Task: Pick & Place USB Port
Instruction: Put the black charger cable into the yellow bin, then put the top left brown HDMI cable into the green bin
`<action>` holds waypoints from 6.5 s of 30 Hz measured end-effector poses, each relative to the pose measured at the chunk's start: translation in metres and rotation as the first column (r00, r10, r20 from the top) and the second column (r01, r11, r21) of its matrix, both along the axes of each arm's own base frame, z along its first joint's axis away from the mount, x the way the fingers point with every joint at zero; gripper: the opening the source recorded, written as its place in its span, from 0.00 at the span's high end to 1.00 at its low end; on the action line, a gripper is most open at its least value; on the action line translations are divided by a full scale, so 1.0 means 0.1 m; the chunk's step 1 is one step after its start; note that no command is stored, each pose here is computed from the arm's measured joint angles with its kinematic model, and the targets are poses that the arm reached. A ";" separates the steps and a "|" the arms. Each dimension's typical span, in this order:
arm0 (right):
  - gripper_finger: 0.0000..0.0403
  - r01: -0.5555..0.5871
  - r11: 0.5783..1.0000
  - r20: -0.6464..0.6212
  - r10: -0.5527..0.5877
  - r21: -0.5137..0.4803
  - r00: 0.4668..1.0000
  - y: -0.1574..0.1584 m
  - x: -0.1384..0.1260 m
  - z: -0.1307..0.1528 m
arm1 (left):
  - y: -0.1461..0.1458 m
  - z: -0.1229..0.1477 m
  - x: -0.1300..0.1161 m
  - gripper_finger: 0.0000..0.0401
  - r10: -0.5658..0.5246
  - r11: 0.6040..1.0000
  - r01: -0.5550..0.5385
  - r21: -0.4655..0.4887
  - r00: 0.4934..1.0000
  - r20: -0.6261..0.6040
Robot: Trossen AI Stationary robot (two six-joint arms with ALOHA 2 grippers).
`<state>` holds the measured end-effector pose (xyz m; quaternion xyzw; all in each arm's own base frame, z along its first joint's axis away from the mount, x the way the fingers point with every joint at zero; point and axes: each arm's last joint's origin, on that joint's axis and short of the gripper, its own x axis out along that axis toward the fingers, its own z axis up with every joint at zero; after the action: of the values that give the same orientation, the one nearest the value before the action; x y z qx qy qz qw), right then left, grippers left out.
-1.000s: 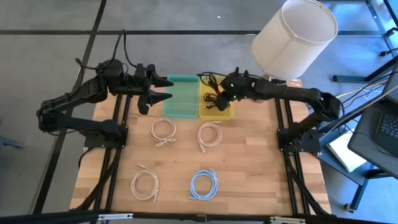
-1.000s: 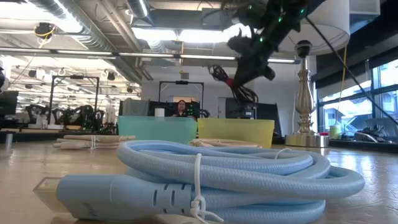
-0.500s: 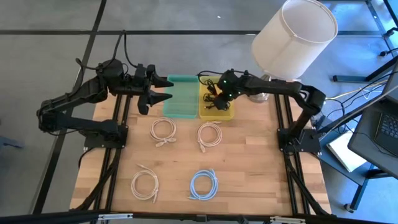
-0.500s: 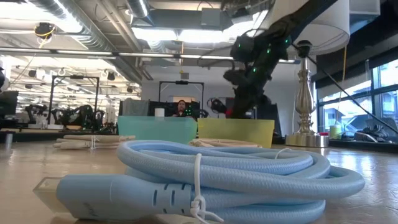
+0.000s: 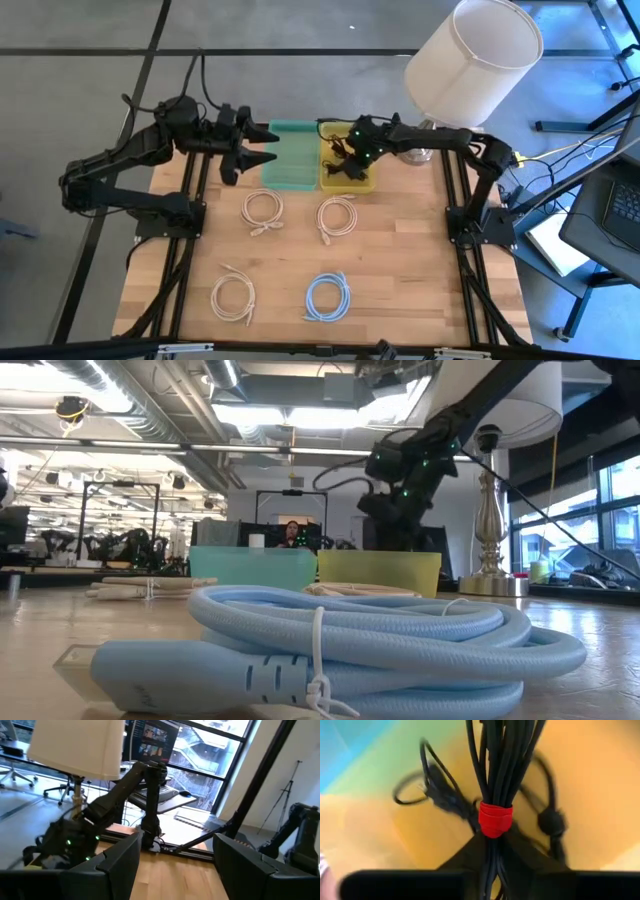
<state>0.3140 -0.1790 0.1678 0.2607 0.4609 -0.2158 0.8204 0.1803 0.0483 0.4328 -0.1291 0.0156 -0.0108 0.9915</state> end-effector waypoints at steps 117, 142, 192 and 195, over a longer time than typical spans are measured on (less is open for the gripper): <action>0.74 -0.242 0.962 0.548 0.270 -0.124 0.792 2.50 -0.97 1.99 | -0.29 -2.84 -0.28 0.92 0.011 0.686 -0.690 -0.231 0.327 -0.945; 0.74 -0.198 0.964 0.621 0.265 -0.177 0.737 2.50 -0.93 2.08 | 0.50 -1.17 0.05 0.92 0.439 0.835 -0.541 -0.100 0.765 -0.471; 0.74 -0.160 0.965 0.653 0.258 -0.208 0.712 2.49 -0.91 2.13 | 2.13 -2.65 0.84 0.85 0.220 0.849 -0.527 0.029 0.303 -0.927; 0.74 -0.160 0.965 0.653 0.259 -0.208 0.712 2.49 -0.91 2.13 | 2.12 -2.64 0.87 0.72 0.224 0.854 -0.520 0.029 0.317 -0.921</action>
<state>0.2227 0.0702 0.3807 0.2106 0.1428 -0.0430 0.9661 0.2673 0.2601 0.1689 -0.2491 0.5125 0.2890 0.7692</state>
